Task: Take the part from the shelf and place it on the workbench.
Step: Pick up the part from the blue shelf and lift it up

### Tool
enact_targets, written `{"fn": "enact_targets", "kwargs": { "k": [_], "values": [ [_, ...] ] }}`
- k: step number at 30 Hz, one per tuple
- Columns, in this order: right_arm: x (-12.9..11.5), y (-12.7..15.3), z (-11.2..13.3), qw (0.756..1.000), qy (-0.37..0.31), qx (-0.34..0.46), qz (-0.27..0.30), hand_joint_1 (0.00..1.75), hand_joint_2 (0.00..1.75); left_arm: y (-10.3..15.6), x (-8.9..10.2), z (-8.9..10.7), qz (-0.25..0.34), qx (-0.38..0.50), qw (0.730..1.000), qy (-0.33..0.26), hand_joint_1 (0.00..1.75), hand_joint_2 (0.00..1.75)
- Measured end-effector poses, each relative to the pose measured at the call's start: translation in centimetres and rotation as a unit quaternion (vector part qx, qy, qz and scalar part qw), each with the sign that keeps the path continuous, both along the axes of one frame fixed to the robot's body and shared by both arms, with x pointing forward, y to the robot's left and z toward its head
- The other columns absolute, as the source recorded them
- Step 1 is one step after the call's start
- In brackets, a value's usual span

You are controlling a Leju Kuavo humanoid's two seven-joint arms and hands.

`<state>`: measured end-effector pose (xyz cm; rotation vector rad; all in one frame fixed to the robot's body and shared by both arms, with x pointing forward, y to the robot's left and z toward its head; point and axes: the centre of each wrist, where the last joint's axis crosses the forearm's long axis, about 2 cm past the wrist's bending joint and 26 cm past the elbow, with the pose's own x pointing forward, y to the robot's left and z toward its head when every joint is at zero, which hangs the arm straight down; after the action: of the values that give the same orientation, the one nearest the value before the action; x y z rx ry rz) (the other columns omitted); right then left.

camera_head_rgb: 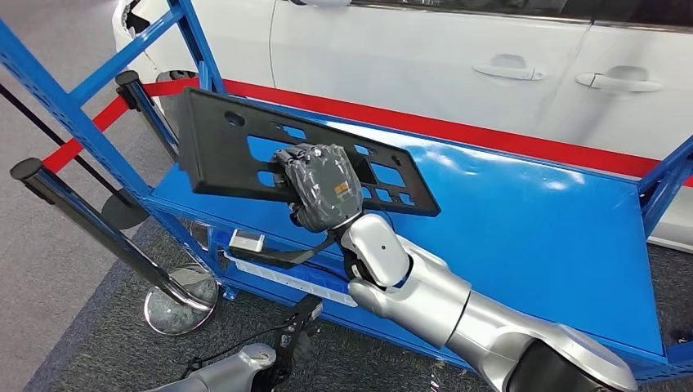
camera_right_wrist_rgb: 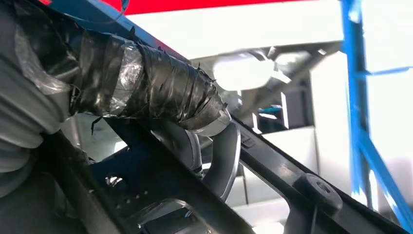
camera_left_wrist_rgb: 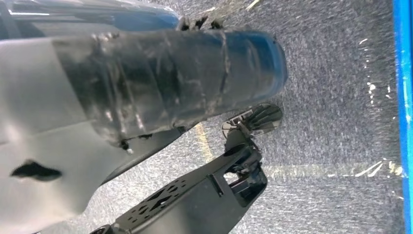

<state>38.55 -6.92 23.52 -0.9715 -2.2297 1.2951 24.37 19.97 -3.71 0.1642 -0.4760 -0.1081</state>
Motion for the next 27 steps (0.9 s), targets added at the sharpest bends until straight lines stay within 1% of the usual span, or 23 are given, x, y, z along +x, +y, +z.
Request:
{"fn": "enact_targets", "kwargs": {
  "k": [2,6,8,10,15,17,22,27],
  "values": [
    [-0.7,0.4,0.9,1.000,-0.016,0.016,0.014,1.56,1.75,0.2,0.0,0.0,0.002,0.004,1.000,-0.002,0.00,1.75],
    [-2.0,0.8,2.3,0.996,-0.055,0.049,0.044,1.43,1.75,0.5,0.0,0.0,0.006,0.043,0.999,-0.023,0.00,1.75],
    [-3.1,1.0,2.6,0.994,-0.073,0.064,0.057,1.44,1.75,0.7,0.0,0.0,0.005,0.083,0.996,-0.042,0.00,1.75],
    [-3.6,1.0,2.8,0.992,-0.082,0.070,0.063,1.46,1.75,0.8,0.0,0.0,0.004,0.105,0.993,-0.052,0.00,1.75],
    [-3.7,1.0,2.9,0.992,-0.084,0.071,0.063,1.46,1.75,0.8,-0.1,0.0,0.003,0.110,0.993,-0.054,0.00,1.75],
    [-4.2,0.9,3.3,0.990,-0.093,0.078,0.068,1.44,1.75,0.9,0.0,0.1,0.001,0.125,0.990,-0.062,0.00,1.75],
    [-7.9,0.3,4.9,0.977,-0.143,0.122,0.101,1.41,1.75,1.6,0.3,0.2,-0.029,0.183,0.977,-0.110,0.00,1.75],
    [-9.1,0.3,5.6,0.971,-0.159,0.139,0.115,1.41,1.75,1.8,1.1,0.6,-0.049,0.194,0.969,-0.145,0.00,1.75]
  ]
}}
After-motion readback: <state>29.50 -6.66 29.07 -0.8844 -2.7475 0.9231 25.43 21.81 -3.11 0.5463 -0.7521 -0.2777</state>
